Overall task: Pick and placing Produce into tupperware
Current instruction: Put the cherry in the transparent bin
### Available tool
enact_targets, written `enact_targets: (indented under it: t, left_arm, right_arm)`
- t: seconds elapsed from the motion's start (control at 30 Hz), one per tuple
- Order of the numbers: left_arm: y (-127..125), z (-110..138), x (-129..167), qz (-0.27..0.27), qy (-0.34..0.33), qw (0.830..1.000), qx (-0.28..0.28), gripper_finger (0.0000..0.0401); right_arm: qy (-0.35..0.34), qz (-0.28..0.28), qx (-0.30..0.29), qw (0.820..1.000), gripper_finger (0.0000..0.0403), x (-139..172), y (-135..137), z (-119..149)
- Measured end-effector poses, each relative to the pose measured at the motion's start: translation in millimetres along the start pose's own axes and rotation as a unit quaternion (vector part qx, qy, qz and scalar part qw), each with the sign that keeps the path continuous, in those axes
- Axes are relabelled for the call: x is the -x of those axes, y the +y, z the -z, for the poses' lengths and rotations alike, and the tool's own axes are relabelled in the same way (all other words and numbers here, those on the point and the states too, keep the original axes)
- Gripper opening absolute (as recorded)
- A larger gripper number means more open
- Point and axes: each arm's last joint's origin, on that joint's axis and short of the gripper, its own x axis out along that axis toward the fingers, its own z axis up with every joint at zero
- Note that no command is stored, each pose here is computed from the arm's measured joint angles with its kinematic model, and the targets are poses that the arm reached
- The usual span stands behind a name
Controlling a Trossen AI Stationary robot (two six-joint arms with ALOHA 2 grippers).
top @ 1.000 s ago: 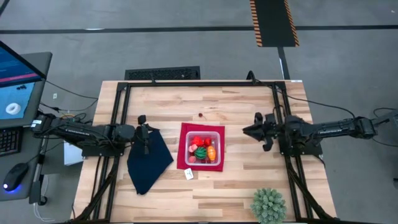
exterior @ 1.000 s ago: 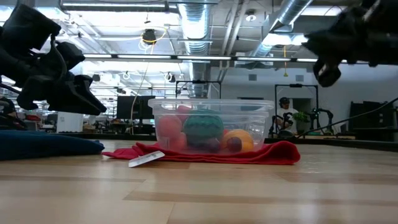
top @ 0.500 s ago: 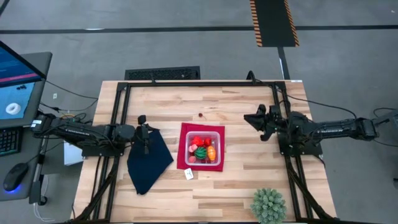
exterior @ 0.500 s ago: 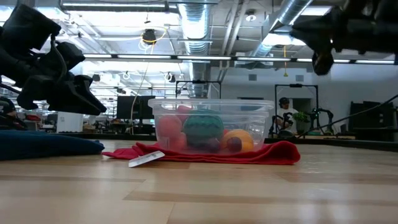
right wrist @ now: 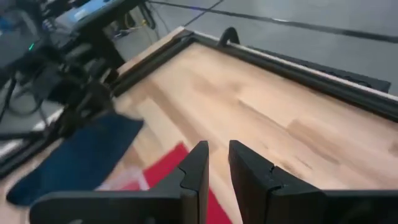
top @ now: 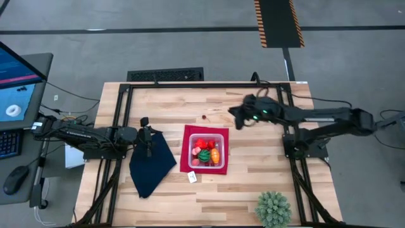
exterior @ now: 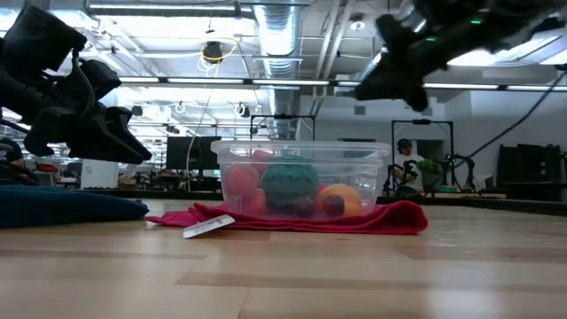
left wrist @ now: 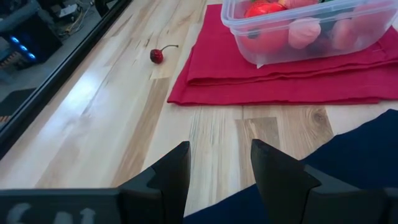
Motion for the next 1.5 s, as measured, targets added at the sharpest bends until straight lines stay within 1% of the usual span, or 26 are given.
enact_targets:
  t: [0.13,0.17,0.27,0.33,0.43,0.57,0.63,0.7,0.8,0.9,0.97,1.03,1.17,1.33,1.5]
  left_arm:
    - [0.0,0.0,0.0,0.000,0.000,1.000,0.004,0.0160]
    - [0.0,0.0,0.0,0.000,0.000,1.000,0.002,0.0160]
    - [0.0,0.0,0.0,0.000,0.000,1.000,0.001,0.0160]
    - [0.0,0.0,0.0,0.000,0.000,1.000,0.004,0.0160]
    - [0.0,0.0,0.0,0.000,0.000,1.000,0.003,0.0160]
    - [0.0,0.0,0.0,0.000,0.000,1.000,0.000,0.0160]
    - [0.0,0.0,0.0,0.000,0.000,1.000,0.004,0.0160]
    - [0.0,0.0,0.0,0.000,0.000,1.000,0.004,0.0160]
    - [0.0,0.0,0.0,0.000,0.000,1.000,-0.001,0.0160]
    - [0.0,0.0,0.0,0.000,0.000,1.000,0.001,0.0160]
    - [0.0,0.0,0.0,0.000,0.000,1.000,0.004,0.0160]
    - [0.0,0.0,0.0,0.000,0.000,1.000,0.003,0.0160]
    - [0.0,0.0,0.0,0.000,0.000,1.000,-0.001,0.0160]
    - [0.0,0.0,0.0,0.000,0.000,1.000,0.003,0.0160]
    - [0.0,0.0,0.0,0.000,0.000,1.000,0.001,0.0160]
  right_arm:
    - [0.004,0.015,-0.021,1.000,0.0084,-30.2,2.9,-28.1]
    - [0.017,0.014,-0.022,1.000,0.0082,-38.2,3.3,-34.4]
    - [0.084,0.041,-0.023,0.995,0.0081,-61.6,-2.1,-45.9]
    - [0.139,0.049,-0.018,0.989,0.0091,-78.9,-5.6,-48.7]
    - [0.211,0.051,-0.018,0.976,0.0126,-105.4,-9.6,-47.6]
    - [0.292,0.046,-0.015,0.955,0.0193,-139.6,-11.5,-36.2]
    - [0.320,0.047,-0.004,0.946,0.0219,-153.4,-10.0,-31.8]
    - [0.334,0.046,0.015,0.941,0.0230,-164.4,-8.3,-29.7]
    - [0.353,0.049,0.028,0.934,0.0230,-177.5,-8.0,-23.7]
    - [0.375,0.053,0.034,0.925,0.0217,-186.8,-11.3,-15.3]
    - [0.381,0.052,0.041,0.922,0.0208,-193.9,-14.3,-10.4]
    - [0.398,0.057,0.041,0.915,0.0200,-195.2,-17.9,-5.6]
    - [0.399,0.064,0.042,0.914,0.0189,-197.9,-22.2,-4.6]
    - [0.390,0.065,0.048,0.917,0.0183,-199.2,-25.4,-6.8]
    - [0.397,0.035,0.020,0.917,0.0180,-201.9,-28.0,-5.6]
